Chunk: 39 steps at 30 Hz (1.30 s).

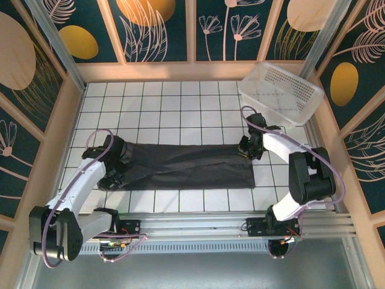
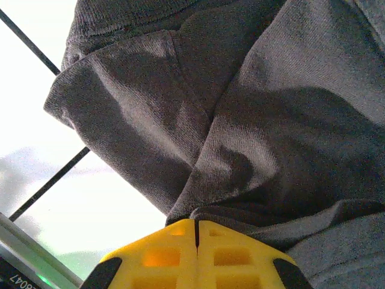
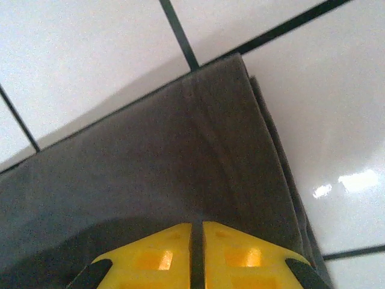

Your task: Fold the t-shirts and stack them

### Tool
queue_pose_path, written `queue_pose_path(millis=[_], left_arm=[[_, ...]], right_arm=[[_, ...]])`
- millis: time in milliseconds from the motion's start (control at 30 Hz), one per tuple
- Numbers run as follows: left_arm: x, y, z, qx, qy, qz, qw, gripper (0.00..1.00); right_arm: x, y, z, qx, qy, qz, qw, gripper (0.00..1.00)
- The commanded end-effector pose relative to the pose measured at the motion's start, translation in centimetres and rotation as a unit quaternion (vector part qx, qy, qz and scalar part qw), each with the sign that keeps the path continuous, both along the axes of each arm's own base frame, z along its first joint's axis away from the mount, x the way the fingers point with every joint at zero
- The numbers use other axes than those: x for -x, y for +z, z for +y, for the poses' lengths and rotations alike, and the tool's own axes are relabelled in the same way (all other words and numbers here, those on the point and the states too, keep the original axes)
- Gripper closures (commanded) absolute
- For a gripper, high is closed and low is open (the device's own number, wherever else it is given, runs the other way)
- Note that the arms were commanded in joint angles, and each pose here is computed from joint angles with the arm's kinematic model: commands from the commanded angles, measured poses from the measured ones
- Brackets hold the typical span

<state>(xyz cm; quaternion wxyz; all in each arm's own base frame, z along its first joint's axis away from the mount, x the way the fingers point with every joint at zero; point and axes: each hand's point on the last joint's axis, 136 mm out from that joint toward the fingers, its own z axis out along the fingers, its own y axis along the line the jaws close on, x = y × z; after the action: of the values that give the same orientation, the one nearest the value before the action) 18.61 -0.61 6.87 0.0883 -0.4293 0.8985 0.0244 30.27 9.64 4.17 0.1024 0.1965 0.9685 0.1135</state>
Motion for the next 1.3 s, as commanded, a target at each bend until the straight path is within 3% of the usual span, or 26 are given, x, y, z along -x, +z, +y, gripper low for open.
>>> queue_pose_path(millis=[0, 133, 300, 500, 700, 833, 933, 1067, 1200, 1267], left_arm=[[-0.7, 0.3, 0.5, -0.013, 0.007, -0.010, 1.000, 1.00], [-0.8, -0.2, 0.4, -0.012, 0.007, -0.006, 1.000, 1.00], [-1.1, -0.5, 0.1, -0.006, 0.006, -0.004, 1.000, 0.97], [-2.7, 0.8, -0.3, 0.004, 0.008, -0.028, 1.000, 0.59], [-8.2, 5.5, -0.1, -0.021, -0.009, -0.085, 0.996, 0.53], [-12.8, 5.8, 0.0, -0.019, -0.022, -0.107, 0.994, 0.57], [-15.0, 3.9, 1.0, -0.028, -0.029, -0.089, 0.995, 0.63], [-16.7, 0.5, 1.7, -0.027, -0.051, -0.055, 0.997, 0.69], [-17.3, -2.2, 5.2, -0.089, -0.054, -0.010, 0.995, 0.86], [-17.3, -3.5, 7.3, -0.102, -0.040, 0.007, 0.994, 0.89]], right_arm=[[3.9, -0.3, -0.1, -0.002, 0.024, 0.035, 0.999, 0.87], [5.8, -3.0, -0.9, 0.005, 0.015, 0.065, 0.998, 0.87], [4.7, -3.1, -1.0, 0.011, -0.002, 0.058, 0.998, 0.88], [4.1, -0.8, -2.3, 0.038, -0.024, 0.021, 0.999, 0.92], [1.3, 2.6, -1.4, 0.016, -0.017, -0.046, 0.999, 0.86], [-0.5, 1.9, 0.1, -0.003, -0.005, -0.039, 0.999, 0.85], [-1.5, 1.0, 0.5, -0.012, -0.010, -0.032, 0.999, 0.83], [-1.7, -1.0, 0.4, -0.005, -0.023, 0.000, 1.000, 0.82], [-1.4, -3.1, -1.4, 0.038, -0.053, 0.037, 0.997, 0.81], [-1.5, -3.8, -2.6, 0.059, -0.067, 0.052, 0.995, 0.80]])
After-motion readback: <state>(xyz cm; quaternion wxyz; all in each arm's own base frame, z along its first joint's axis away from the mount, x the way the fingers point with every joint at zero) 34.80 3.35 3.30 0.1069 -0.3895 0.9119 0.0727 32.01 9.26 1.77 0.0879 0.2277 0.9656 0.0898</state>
